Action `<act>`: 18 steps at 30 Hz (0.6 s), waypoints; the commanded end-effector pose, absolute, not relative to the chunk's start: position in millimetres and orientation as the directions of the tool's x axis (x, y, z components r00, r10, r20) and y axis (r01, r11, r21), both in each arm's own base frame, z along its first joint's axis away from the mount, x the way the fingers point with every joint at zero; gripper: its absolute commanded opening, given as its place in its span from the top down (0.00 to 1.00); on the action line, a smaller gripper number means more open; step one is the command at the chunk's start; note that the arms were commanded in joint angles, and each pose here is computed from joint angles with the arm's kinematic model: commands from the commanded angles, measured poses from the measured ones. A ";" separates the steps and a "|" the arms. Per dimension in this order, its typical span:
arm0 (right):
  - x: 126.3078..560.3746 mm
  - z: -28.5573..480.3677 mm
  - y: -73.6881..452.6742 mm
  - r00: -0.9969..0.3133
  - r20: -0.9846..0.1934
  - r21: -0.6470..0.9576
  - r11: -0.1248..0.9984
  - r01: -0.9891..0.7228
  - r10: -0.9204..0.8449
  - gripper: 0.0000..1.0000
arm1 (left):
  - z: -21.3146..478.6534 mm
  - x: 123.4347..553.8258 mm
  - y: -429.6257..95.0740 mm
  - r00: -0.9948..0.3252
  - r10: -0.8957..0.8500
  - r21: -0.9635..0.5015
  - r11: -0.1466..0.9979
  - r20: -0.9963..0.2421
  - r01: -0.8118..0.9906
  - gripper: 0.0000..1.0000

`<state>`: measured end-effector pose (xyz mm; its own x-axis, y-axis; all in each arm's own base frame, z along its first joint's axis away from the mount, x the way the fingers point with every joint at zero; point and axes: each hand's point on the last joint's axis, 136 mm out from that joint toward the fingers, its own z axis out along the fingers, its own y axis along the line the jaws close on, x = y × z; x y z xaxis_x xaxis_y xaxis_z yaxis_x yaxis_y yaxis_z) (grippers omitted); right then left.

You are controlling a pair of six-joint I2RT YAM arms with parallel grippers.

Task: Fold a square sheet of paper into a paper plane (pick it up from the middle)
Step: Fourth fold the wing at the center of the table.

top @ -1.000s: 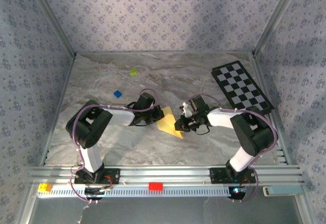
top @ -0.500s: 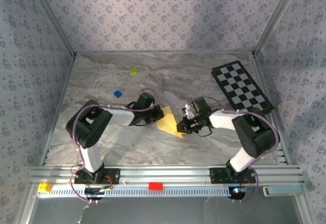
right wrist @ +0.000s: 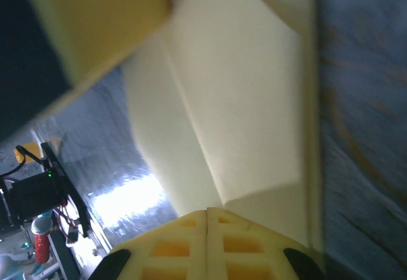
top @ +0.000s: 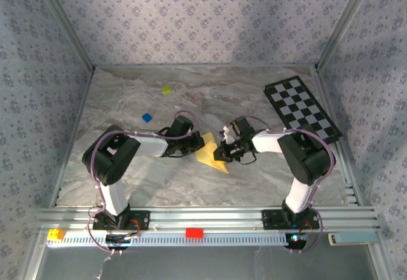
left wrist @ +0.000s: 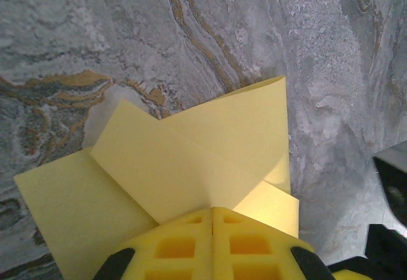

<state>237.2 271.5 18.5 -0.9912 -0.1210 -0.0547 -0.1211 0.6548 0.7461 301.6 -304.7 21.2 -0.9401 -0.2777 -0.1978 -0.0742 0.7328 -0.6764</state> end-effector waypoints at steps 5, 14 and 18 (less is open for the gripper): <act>221.0 23.7 255.3 -0.995 -0.040 0.755 0.650 -0.093 -0.096 0.94 | -12.4 290.7 -279.4 -0.943 -0.293 -0.580 0.800 -0.158 -0.152 1.00; 201.7 12.0 232.0 -0.996 -0.017 0.729 0.681 -0.073 -0.089 0.93 | -10.3 291.5 -280.7 -0.944 -0.291 -0.583 0.799 -0.158 -0.149 1.00; 199.8 16.4 228.3 -0.997 -0.016 0.742 0.668 -0.059 -0.070 0.93 | -9.9 291.5 -281.4 -0.944 -0.291 -0.585 0.797 -0.156 -0.149 1.00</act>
<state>208.3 236.0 17.8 -0.9966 -0.0741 -0.0346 -0.0749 0.6564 0.7507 301.6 -304.7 21.2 -0.9402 -0.2774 -0.1979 -0.0740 0.7331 -0.6761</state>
